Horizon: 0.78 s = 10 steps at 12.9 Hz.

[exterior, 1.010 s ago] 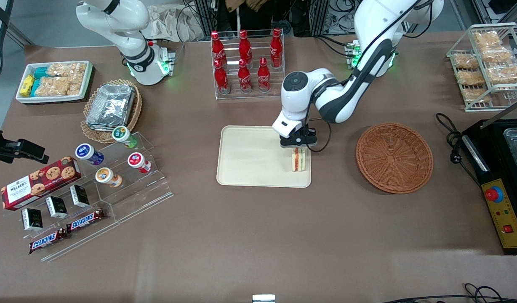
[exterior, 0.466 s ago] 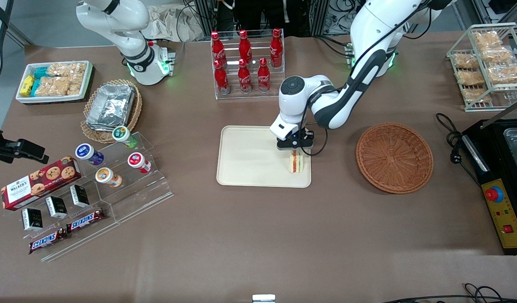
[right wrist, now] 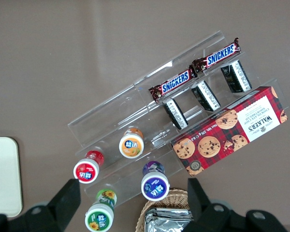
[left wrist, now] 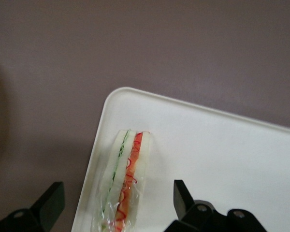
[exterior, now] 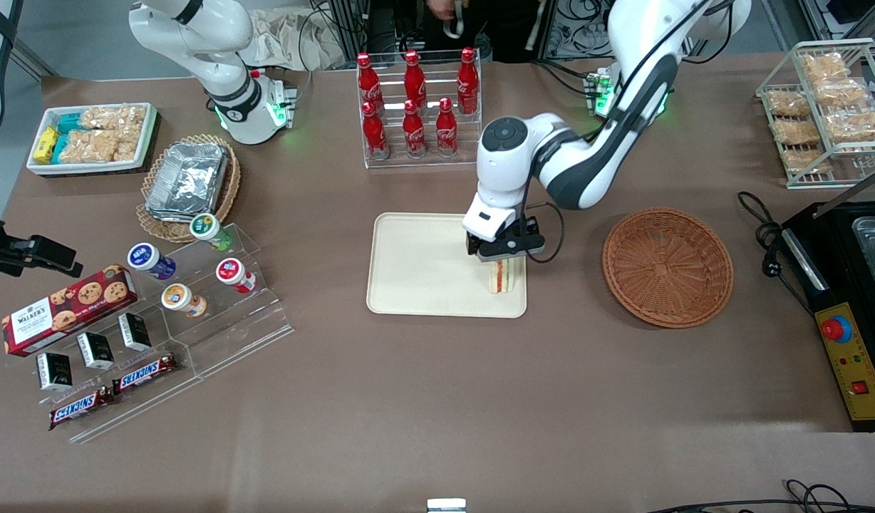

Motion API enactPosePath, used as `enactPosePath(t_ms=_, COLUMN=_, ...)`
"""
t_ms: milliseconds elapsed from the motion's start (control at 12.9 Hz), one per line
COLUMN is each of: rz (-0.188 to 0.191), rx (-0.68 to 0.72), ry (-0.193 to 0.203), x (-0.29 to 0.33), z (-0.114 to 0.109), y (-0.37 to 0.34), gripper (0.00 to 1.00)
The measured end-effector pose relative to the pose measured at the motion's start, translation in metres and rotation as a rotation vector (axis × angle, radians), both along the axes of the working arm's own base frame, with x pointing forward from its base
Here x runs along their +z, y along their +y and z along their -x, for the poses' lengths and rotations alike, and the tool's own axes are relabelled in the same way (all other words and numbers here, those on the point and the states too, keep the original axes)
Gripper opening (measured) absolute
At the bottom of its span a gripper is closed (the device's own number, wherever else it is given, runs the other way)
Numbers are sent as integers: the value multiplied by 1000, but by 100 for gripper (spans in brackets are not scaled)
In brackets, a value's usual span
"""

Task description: Place sandwich from basket to tray

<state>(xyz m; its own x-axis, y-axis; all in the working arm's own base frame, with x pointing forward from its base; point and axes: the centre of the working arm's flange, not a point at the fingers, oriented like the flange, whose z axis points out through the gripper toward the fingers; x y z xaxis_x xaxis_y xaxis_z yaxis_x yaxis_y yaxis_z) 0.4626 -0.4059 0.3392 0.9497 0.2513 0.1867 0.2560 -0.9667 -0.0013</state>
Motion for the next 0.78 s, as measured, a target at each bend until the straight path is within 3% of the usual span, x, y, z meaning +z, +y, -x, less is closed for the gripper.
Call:
enactPosePath(t_ms=388, rz=71, rx=223, ry=8, x=183, z=-32, y=53, gripper=100)
enactPosePath(t_ms=544, rz=64, rx=215, ry=48, x=224, z=-41, y=115, gripper=100)
enactPosePath(t_ms=777, rz=57, rx=85, ry=121, x=274, z=-39, y=220, gripper=100)
